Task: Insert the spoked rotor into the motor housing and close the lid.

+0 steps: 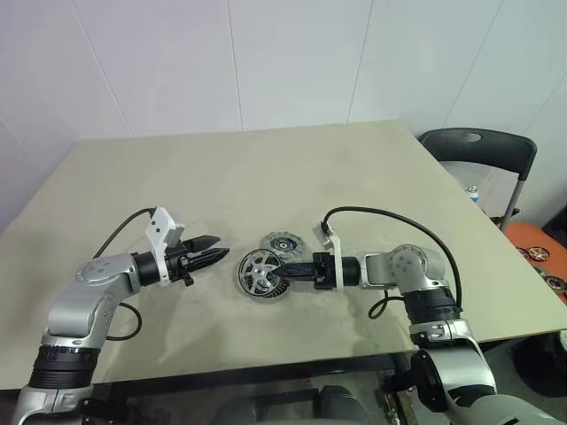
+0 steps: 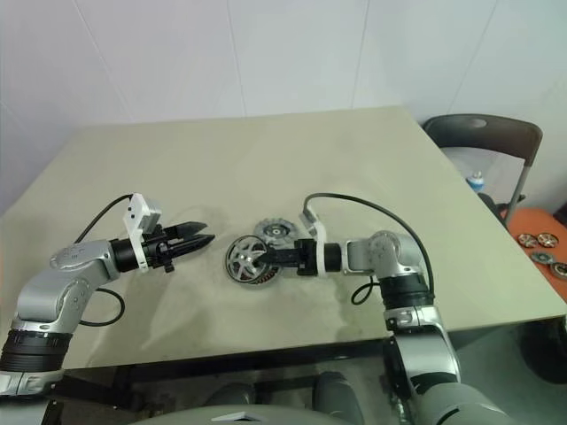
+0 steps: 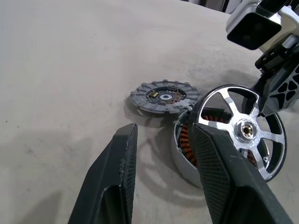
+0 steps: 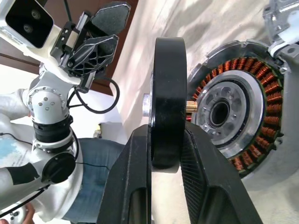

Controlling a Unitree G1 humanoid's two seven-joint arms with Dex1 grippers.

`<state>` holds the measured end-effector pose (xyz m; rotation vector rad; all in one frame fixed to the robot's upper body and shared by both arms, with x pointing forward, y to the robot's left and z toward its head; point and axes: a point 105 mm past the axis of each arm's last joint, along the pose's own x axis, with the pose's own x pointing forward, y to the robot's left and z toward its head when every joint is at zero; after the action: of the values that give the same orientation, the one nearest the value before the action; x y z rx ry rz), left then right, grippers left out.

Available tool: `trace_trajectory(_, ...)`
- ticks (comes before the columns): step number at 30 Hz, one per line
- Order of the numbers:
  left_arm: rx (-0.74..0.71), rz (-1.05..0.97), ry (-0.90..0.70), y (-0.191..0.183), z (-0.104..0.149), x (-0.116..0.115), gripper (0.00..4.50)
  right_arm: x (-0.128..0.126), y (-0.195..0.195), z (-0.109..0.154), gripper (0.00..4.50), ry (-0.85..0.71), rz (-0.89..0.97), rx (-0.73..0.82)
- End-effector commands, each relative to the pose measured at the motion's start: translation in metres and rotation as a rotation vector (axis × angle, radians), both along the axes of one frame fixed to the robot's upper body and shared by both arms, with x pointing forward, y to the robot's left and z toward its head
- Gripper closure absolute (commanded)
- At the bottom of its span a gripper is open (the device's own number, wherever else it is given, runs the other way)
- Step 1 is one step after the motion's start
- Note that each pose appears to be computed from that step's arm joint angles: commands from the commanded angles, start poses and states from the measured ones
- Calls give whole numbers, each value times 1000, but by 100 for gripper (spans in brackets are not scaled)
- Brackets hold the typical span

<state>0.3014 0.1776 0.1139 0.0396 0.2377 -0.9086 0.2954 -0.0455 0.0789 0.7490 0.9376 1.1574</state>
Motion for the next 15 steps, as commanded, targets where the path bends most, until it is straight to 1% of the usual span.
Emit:
trace_trajectory(1,-2,-13,-61,-2,16,2,251,2,5,21,365,-57,17,61)
trace_trajectory(15,-3,-13,-57,-2,15,1,251,10,-4,4,365,-23,-59,3)
